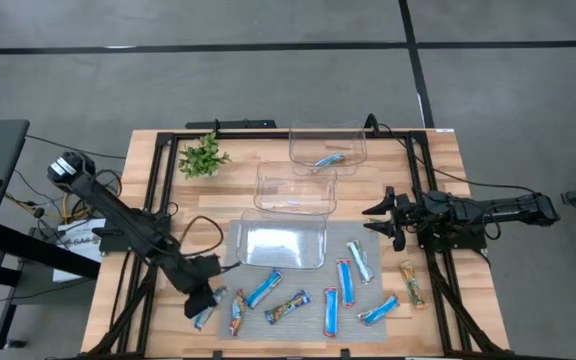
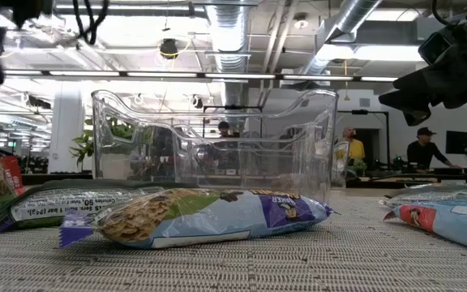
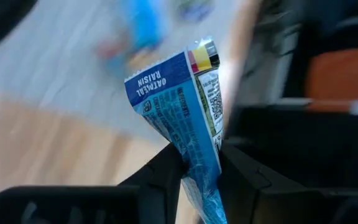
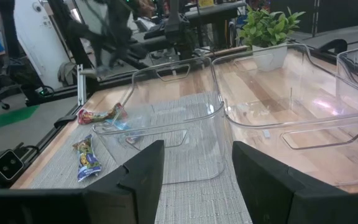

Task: Pick and place Granola Bars by type
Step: Put the top left blue granola bar into the middle transparent bin

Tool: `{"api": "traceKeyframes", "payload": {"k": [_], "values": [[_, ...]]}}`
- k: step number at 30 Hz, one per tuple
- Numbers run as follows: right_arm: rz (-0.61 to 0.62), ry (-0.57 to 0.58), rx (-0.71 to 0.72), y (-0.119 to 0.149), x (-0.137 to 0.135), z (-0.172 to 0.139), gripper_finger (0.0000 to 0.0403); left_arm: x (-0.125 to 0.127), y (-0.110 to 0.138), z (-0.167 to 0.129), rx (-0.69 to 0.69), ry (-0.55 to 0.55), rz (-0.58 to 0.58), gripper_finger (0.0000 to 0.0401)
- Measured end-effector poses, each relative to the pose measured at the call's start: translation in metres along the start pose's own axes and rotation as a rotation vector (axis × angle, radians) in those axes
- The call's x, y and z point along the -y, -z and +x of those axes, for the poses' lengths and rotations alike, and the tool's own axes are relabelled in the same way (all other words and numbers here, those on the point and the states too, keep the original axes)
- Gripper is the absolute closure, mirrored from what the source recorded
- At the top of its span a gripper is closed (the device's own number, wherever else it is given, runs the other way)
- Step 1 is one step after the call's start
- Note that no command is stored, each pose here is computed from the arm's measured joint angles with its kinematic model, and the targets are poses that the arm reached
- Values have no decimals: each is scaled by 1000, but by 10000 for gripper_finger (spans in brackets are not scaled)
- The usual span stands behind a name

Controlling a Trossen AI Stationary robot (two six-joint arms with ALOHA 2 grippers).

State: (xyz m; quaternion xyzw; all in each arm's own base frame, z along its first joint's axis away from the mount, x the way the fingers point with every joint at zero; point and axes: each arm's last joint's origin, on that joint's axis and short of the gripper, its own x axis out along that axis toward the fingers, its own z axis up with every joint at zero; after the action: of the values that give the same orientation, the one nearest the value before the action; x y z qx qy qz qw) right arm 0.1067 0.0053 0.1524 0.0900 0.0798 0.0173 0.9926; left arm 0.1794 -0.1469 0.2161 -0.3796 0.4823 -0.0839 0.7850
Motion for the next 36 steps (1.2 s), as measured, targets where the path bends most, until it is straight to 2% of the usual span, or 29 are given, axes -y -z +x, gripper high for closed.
{"api": "traceKeyframes", "payload": {"k": [7,12,19,23,28,36], "values": [[0,0,0,0,0,0,219,26,-20,-30,291,277,52,318],[0,0,0,0,0,0,219,36,-27,-42,402,384,86,318],[0,0,0,0,0,0,219,36,-29,-42,439,370,90,318],[0,0,0,0,0,0,219,32,-41,-45,490,372,63,318],[0,0,0,0,0,0,219,18,-70,-52,585,352,30,318],[0,0,0,0,0,0,219,-25,-132,-71,793,188,-56,318]]}}
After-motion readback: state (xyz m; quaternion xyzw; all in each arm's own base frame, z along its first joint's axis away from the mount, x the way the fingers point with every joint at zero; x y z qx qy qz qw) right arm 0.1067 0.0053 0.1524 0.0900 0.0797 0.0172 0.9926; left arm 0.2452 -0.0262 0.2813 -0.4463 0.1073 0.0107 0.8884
